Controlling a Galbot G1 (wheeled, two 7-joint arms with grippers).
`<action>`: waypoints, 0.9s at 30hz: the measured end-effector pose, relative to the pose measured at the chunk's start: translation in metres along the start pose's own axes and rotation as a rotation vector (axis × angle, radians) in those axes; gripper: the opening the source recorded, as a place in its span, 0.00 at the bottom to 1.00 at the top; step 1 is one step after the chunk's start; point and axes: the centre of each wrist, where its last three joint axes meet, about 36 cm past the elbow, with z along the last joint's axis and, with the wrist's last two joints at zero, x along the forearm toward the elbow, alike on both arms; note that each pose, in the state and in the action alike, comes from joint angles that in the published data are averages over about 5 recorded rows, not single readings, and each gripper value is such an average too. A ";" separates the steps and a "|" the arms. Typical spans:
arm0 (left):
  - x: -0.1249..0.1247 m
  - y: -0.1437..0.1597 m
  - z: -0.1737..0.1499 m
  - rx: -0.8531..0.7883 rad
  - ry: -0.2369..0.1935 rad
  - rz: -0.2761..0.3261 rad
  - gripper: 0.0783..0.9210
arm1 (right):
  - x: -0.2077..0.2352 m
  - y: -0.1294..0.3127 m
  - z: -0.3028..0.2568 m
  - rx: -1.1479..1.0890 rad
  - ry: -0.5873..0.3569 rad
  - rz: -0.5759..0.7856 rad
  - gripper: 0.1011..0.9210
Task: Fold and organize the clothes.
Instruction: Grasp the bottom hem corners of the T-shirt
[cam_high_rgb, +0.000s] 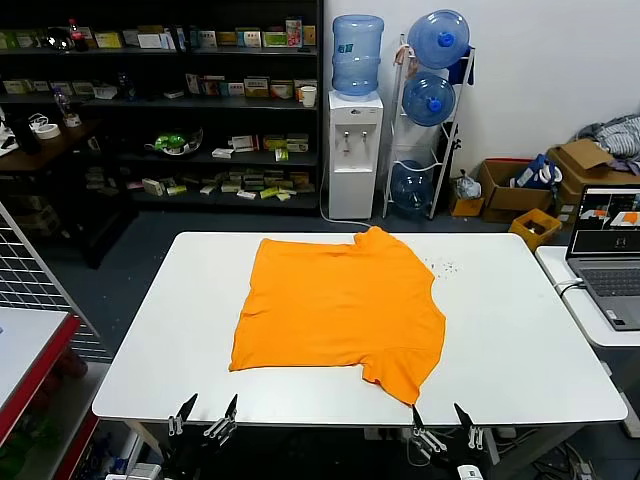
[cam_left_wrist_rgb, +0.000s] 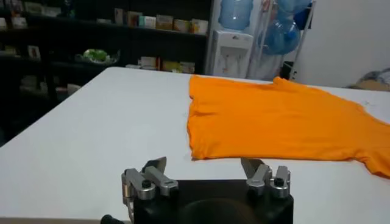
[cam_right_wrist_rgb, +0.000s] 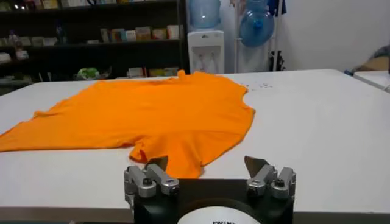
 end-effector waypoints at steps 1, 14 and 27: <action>0.000 0.000 0.000 0.000 0.000 0.000 0.88 | -0.001 0.000 0.000 -0.001 0.000 0.001 0.88; -0.042 -0.001 -0.002 -0.001 -0.019 0.003 0.88 | -0.052 0.020 -0.007 -0.026 0.017 0.017 0.88; -0.097 0.008 0.004 -0.015 0.009 -0.020 0.88 | -0.093 0.031 -0.004 -0.026 0.066 0.032 0.85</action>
